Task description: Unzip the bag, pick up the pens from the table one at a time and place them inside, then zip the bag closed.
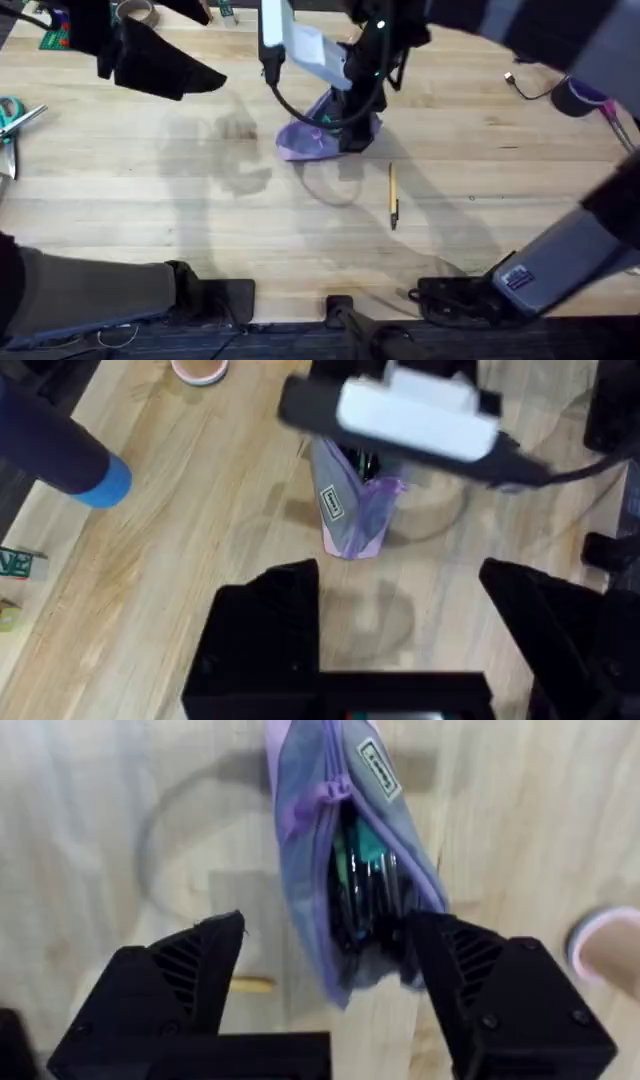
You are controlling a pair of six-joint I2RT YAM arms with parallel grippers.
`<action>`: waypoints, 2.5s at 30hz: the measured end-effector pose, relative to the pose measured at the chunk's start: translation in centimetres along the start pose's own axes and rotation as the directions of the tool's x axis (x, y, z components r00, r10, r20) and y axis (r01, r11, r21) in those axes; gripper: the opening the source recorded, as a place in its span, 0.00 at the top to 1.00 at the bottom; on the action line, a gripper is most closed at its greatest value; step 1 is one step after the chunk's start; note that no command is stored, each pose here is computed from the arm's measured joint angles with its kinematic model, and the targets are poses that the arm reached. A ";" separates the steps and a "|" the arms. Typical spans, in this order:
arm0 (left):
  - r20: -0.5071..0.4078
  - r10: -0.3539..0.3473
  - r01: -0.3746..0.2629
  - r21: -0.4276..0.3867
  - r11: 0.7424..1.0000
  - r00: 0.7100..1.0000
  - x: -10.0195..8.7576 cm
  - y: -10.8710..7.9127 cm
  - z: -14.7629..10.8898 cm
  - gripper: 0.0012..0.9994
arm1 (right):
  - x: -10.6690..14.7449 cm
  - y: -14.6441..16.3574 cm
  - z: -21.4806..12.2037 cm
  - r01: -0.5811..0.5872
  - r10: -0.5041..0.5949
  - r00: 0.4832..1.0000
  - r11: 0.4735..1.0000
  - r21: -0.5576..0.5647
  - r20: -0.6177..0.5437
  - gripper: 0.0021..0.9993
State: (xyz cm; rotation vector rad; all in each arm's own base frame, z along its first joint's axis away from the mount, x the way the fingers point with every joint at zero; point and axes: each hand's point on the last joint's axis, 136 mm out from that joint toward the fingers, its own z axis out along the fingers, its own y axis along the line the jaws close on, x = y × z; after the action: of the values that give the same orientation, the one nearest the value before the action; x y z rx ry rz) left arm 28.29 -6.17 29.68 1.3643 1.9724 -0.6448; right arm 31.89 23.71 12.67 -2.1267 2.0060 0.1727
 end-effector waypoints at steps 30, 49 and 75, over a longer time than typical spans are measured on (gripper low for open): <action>0.000 0.001 -0.001 0.000 1.000 1.000 0.0 0.0 0.0 0.00 | 5.4 8.7 -10.6 -0.974 0.985 0.162 0.169 0.149 -0.059 0.00; 0.000 0.001 -0.001 0.000 1.000 1.000 0.0 0.0 0.0 0.00 | 7.7 7.7 -10.2 -0.944 0.986 -0.151 -0.165 0.285 0.070 0.00; 0.001 0.007 -0.007 -0.006 1.000 1.000 0.0 0.2 0.0 0.00 | 11.2 8.9 1.8 -0.913 0.973 -0.211 -0.231 0.335 0.097 0.00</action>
State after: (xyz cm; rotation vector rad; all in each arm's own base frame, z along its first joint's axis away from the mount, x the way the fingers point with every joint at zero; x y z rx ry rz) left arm 28.44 -6.13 29.71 1.3668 1.9663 -0.6358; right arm 23.88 12.79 7.73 0.2832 3.0159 -0.1668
